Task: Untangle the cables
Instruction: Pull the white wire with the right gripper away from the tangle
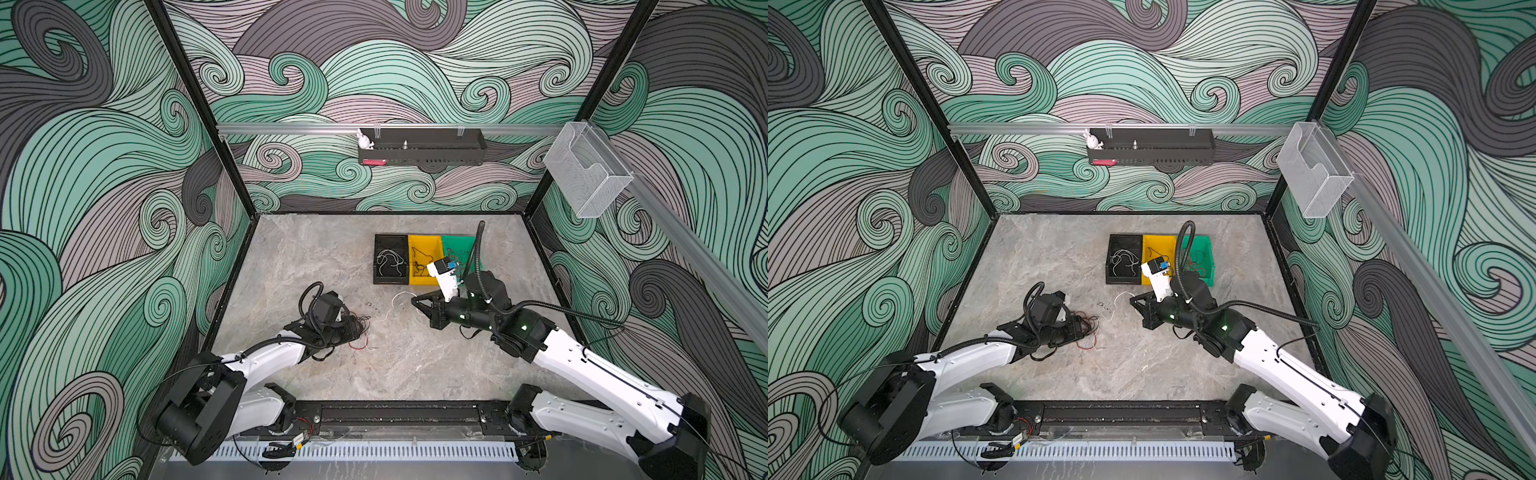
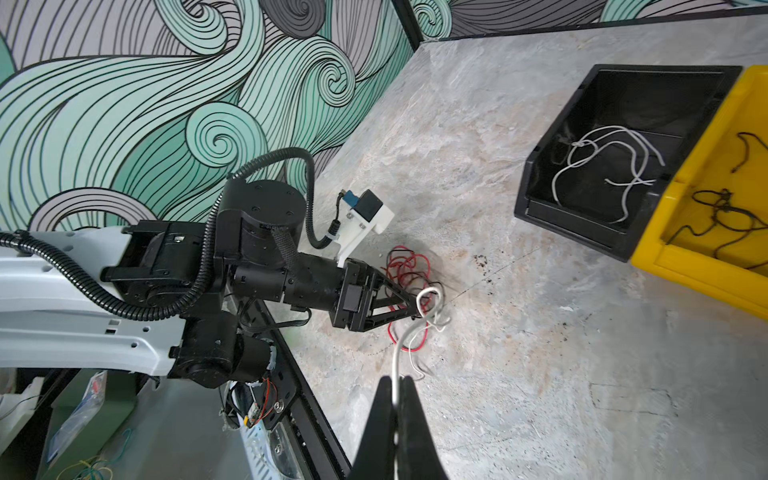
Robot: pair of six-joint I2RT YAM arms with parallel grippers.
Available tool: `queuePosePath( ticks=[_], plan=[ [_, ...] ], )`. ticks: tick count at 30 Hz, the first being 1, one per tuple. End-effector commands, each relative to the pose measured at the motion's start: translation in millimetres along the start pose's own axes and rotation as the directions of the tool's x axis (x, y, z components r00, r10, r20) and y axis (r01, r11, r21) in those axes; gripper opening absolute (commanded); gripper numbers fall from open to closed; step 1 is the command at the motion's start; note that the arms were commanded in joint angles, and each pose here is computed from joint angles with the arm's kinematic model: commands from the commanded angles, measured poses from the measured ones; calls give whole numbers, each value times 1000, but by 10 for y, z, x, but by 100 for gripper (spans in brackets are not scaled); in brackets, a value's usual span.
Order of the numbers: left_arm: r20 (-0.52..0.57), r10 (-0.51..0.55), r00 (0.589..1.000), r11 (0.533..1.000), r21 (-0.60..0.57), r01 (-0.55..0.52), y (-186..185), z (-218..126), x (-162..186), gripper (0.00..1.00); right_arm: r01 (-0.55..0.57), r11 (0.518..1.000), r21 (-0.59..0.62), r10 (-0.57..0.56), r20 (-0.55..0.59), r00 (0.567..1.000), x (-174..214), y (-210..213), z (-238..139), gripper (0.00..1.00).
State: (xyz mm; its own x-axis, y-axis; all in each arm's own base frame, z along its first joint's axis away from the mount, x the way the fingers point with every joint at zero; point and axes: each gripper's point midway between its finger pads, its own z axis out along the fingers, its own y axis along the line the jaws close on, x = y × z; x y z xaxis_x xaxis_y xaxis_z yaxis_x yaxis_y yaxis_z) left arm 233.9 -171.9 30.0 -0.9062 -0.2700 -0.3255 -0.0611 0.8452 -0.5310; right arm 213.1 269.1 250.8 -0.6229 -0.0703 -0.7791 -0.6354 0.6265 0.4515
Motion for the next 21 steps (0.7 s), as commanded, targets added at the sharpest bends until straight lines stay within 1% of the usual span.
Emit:
queuePosePath(
  ticks=[1, 9, 16, 18, 21],
  plan=[
    [9, 6, 1000, 999, -46, -6, 116, 50, 21, 55, 19, 997, 78, -24, 57, 998, -181, -138, -186, 0],
    [3, -2, 1000, 997, -83, 2, 221, 74, 66, 54, -21, 990, 140, 7, 101, 995, -243, -392, -382, 0],
    [10, -7, 1000, 995, -96, 8, 258, 59, 71, 54, -26, 982, 188, 1, 132, 991, -294, -535, -523, 0],
    [11, -8, 1000, 995, -99, 9, 268, 51, 73, 54, -28, 973, 228, -1, 125, 992, -271, -619, -564, 0],
    [17, -11, 1000, 995, -104, 13, 289, 40, 74, 54, -31, 964, 265, -10, 151, 988, -314, -692, -666, 0]
  ],
)
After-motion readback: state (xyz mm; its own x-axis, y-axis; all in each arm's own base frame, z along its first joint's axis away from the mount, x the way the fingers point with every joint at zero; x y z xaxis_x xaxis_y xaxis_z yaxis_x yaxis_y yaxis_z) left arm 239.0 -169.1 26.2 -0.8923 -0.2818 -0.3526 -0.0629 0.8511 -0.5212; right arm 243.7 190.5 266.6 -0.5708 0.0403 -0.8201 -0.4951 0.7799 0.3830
